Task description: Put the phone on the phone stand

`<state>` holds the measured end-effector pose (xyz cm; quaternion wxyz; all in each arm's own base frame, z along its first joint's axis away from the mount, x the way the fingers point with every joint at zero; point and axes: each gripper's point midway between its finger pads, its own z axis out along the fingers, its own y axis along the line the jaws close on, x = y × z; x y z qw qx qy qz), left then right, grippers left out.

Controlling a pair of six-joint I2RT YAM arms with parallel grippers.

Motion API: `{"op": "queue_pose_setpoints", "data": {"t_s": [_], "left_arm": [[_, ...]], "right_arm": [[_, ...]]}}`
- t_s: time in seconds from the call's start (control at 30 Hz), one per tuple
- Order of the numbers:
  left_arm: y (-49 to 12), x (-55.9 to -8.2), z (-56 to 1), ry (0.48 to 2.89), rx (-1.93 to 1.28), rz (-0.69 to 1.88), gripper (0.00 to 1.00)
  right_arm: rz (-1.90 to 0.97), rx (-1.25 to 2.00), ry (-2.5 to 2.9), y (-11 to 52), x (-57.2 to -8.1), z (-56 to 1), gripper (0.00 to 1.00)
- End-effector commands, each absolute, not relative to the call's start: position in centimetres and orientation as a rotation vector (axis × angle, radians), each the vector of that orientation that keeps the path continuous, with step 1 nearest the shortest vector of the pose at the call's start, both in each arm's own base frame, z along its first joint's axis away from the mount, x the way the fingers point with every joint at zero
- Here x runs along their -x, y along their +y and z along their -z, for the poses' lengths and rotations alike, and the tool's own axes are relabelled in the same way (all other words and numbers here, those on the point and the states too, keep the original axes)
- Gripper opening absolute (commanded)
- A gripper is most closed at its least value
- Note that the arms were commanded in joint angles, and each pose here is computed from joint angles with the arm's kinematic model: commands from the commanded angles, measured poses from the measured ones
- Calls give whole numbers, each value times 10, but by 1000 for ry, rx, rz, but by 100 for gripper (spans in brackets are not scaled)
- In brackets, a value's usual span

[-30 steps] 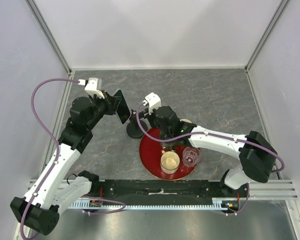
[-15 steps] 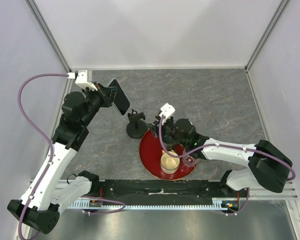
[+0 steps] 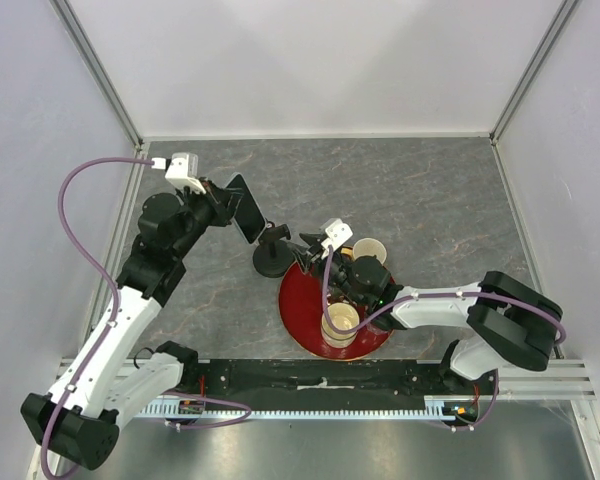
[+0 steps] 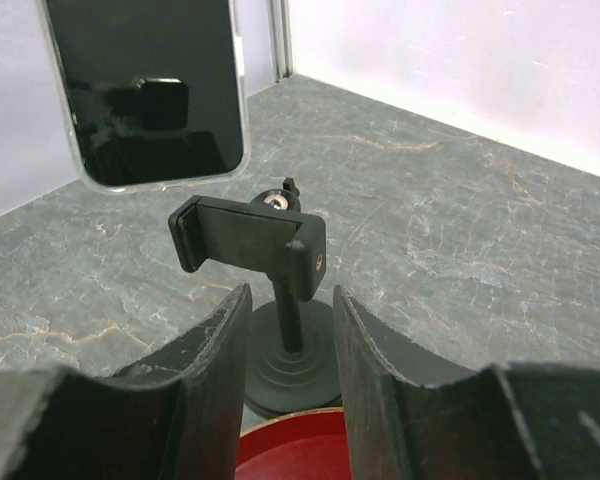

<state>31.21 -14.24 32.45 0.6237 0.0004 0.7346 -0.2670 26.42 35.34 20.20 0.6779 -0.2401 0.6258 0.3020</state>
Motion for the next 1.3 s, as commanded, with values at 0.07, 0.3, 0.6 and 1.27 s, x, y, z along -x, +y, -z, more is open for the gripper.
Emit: {"op": "queue_pose_setpoints", "data": {"t_s": [0.07, 0.3, 0.6, 1.27], "left_arm": [[-138, -300, -376, 1491, -29, 650, 2], [-137, -313, -361, 1542, 18, 685, 2], [-133, -327, -345, 1580, 95, 842, 2], [-151, -318, -354, 1545, -92, 883, 2]], "right_arm": [[-635, 455, 1314, 352, -276, -226, 42], [-649, 474, 1320, 364, -279, -219, 47], [-587, 465, 1314, 363, -289, -223, 50], [-575, 455, 1358, 369, -309, -212, 0]]}}
